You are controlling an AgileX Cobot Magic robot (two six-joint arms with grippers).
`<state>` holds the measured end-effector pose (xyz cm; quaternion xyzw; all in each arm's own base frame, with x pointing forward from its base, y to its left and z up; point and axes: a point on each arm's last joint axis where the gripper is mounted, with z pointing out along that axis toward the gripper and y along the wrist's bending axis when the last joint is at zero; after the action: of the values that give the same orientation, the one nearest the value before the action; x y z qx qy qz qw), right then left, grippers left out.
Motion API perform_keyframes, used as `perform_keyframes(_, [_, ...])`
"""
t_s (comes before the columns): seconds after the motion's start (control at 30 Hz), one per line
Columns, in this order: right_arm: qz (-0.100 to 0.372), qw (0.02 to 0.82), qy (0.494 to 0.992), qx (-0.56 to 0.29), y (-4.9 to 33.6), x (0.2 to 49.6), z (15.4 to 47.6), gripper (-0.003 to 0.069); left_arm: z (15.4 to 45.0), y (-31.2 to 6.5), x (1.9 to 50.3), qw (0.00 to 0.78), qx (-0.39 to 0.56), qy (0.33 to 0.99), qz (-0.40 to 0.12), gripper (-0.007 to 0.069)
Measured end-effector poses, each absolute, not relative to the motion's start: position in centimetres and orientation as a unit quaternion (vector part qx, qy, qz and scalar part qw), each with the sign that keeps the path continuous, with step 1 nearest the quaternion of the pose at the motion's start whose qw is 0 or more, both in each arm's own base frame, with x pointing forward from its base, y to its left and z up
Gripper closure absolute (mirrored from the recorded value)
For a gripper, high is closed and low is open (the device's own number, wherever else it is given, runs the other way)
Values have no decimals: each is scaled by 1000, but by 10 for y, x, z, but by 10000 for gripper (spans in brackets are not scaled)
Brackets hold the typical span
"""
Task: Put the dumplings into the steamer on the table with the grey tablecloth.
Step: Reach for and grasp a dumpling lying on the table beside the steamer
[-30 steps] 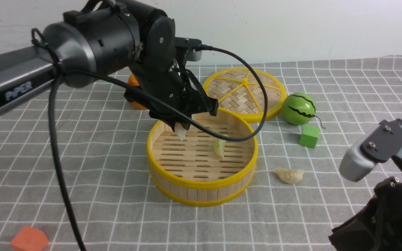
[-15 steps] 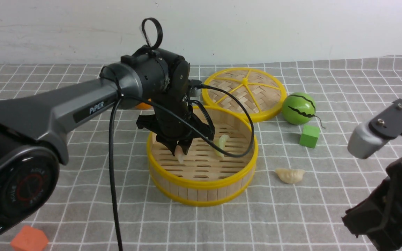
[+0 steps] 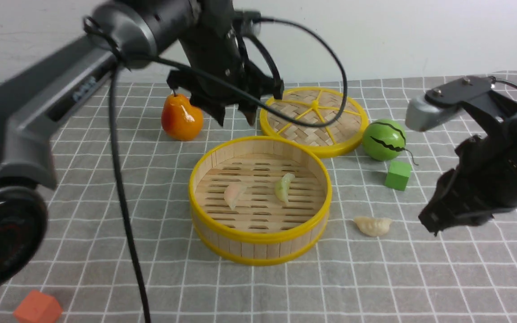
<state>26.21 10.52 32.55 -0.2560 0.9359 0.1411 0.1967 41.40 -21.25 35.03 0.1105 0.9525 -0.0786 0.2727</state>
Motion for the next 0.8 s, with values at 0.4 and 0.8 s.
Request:
perform_keyframes(0.4, [137,156,948,-240,116,334,294,571,426,-155,318,317,117,940,-52,594])
perform_keyframes(0.8, [90,131,967,-199,113,357,263,410,377,-107,211,261,122,954,-76,639])
